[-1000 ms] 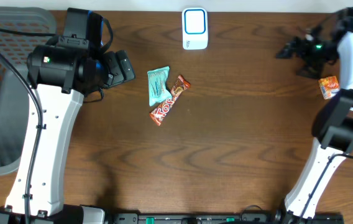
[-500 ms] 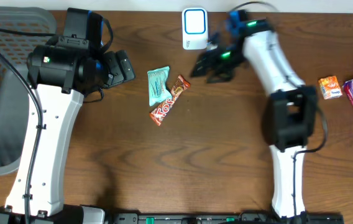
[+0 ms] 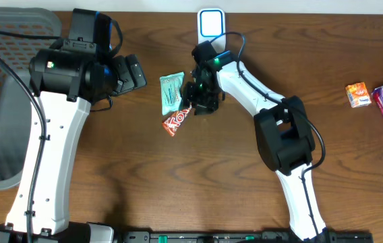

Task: Scan the item barcode
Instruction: 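Move the right gripper toward the red chocolate bar, then grasp the red chocolate bar with the right gripper and lift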

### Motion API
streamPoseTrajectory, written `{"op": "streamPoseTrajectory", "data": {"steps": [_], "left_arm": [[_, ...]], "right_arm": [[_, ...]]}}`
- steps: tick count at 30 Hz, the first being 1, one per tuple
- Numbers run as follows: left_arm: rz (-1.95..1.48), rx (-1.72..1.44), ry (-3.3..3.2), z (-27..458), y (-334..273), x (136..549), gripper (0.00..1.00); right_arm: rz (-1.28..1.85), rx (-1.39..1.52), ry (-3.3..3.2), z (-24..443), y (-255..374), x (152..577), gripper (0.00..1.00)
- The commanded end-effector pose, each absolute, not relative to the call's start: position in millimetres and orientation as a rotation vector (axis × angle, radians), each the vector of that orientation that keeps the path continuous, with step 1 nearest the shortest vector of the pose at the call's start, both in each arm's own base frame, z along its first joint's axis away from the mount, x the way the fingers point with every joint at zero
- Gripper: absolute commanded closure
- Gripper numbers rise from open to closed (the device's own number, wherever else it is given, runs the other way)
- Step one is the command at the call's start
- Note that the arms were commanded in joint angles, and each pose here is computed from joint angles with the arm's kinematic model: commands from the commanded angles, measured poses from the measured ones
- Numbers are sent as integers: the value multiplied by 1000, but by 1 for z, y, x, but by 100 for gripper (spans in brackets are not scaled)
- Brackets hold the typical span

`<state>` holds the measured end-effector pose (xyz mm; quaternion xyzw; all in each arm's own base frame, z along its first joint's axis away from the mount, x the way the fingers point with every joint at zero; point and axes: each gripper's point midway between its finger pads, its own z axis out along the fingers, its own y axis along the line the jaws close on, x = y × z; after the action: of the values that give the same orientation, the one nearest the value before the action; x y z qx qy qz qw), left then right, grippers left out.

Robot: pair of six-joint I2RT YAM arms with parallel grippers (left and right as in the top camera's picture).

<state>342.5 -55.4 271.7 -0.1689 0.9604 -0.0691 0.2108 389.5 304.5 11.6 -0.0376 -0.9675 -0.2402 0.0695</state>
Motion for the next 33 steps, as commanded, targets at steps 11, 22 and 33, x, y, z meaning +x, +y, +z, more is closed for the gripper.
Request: {"op": "streamPoseTrajectory", "data": {"steps": [11, 22, 33], "left_arm": [[-166, -471, 2670, 270, -52, 344, 2], [-166, -471, 2670, 270, -52, 344, 2], [-166, -471, 2670, 270, -52, 344, 2]], "right_arm": [[-762, -98, -2877, 11, 279, 394, 99], [-564, -49, -2736, 25, 168, 368, 73], [-478, -6, -2745, 21, 167, 361, 67]]}}
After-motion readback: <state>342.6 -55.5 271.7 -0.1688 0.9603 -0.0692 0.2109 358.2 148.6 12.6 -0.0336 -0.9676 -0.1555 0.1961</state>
